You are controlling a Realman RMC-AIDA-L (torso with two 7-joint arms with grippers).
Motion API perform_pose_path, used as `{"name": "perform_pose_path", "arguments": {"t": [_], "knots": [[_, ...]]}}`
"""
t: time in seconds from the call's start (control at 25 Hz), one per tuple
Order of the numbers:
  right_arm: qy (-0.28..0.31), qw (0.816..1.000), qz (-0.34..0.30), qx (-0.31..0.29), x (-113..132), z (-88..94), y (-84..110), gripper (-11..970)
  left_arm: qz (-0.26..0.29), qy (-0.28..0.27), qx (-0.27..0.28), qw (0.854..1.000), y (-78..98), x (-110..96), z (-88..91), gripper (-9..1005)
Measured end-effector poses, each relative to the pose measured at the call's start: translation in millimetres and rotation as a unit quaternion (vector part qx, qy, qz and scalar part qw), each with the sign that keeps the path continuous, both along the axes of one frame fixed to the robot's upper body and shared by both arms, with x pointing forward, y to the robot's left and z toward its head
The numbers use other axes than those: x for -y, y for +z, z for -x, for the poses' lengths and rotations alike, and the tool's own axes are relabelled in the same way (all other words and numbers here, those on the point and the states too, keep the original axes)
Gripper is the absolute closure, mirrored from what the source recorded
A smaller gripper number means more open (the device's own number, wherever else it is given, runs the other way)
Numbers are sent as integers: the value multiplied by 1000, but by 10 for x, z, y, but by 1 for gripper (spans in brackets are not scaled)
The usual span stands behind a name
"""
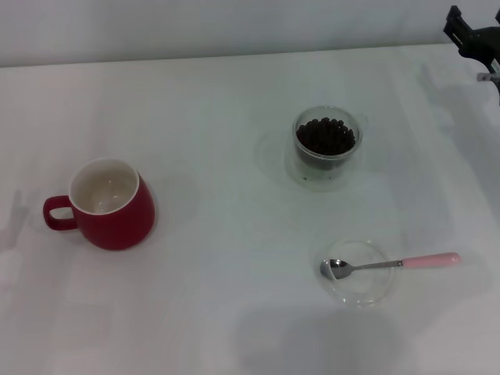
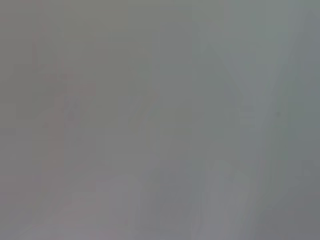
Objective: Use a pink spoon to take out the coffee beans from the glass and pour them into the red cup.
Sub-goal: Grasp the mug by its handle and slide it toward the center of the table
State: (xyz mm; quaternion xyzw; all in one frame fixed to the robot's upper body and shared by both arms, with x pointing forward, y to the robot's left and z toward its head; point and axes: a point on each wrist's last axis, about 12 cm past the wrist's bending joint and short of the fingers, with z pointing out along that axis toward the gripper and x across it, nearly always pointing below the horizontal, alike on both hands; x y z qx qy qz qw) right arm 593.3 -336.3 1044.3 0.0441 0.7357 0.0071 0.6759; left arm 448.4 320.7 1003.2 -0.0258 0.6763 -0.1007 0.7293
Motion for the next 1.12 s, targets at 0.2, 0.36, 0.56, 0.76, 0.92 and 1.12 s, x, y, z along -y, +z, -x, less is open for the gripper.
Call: {"name": "perform_pose_path", "arguments": {"t": [0.2, 0.36, 0.56, 0.76, 0.92, 1.12], "knots": [[-6, 1000, -5, -6, 24, 15, -19, 90, 0, -1, 4, 1000, 7, -2, 12, 106], [-4, 1000, -5, -6, 8, -10, -5, 91, -1, -4, 7, 1000, 22, 6, -20, 106], [-2, 1000, -6, -5, -7, -25, 2, 91, -2, -6, 9, 1000, 32, 2, -35, 105], [-2, 1000, -6, -2, -7, -35, 16, 90, -4, -11, 6, 1000, 15, 2, 14, 105], [-2, 1000, -6, 2, -8, -51, 36, 91, -21, -33, -7, 999, -45, -21, 203, 105], [-1, 1000, -5, 8, -3, -83, 75, 91, -46, -85, -31, 995, -114, -70, 460, 105]]}}
